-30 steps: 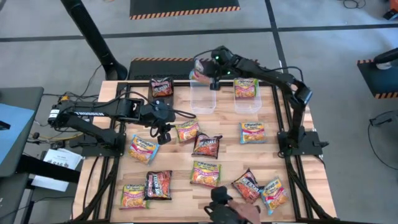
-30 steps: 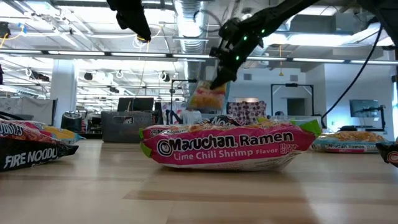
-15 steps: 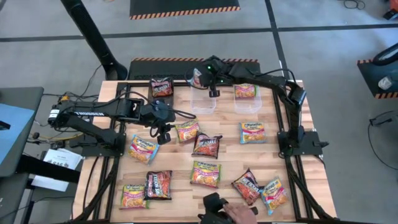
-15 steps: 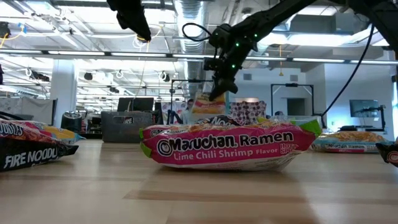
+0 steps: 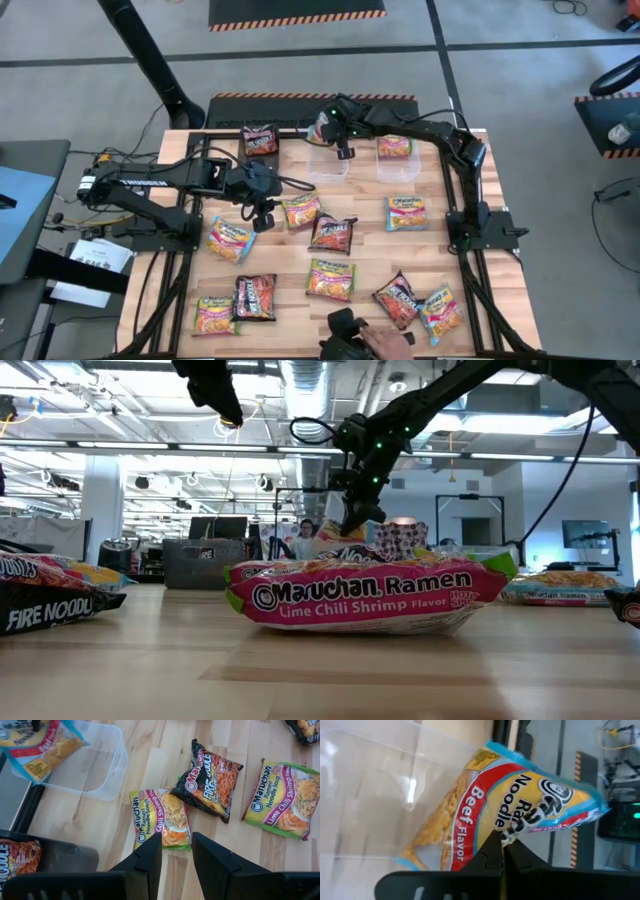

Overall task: Sort Maruchan noodles
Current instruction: Put the bottom middle blue noodle pack into the left transparent bin

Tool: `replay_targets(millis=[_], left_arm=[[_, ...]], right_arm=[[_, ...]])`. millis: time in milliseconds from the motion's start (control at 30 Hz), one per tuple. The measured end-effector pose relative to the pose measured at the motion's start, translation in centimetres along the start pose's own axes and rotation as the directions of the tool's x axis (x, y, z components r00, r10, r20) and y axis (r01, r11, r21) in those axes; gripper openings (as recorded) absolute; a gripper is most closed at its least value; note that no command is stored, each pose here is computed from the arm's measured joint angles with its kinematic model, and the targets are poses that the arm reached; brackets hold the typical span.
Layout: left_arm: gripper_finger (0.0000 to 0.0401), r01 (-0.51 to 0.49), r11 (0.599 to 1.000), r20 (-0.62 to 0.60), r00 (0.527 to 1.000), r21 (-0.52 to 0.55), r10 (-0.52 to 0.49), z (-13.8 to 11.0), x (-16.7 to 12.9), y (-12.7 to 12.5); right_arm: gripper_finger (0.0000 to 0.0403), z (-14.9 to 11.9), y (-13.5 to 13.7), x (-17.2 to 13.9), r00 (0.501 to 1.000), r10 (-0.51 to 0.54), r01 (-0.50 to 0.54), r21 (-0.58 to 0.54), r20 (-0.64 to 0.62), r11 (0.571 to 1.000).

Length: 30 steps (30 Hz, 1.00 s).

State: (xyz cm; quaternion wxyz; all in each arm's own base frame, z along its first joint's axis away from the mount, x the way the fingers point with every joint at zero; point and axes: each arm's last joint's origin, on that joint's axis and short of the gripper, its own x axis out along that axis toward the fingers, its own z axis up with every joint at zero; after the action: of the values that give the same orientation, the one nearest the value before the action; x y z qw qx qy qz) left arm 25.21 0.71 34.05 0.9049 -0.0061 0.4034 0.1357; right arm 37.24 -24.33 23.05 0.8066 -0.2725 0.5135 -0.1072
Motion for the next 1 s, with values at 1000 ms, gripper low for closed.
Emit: replay_targets(millis=[1000], left_arm=[[0.0096,0.000,1.000,-0.001,1.000,0.008,0.000,0.0,0.0,0.0]], right_arm=[[0.0009,1.6,-0.6,-2.3,0.990,-0.085,0.060,-0.211,-0.109,0.976]])
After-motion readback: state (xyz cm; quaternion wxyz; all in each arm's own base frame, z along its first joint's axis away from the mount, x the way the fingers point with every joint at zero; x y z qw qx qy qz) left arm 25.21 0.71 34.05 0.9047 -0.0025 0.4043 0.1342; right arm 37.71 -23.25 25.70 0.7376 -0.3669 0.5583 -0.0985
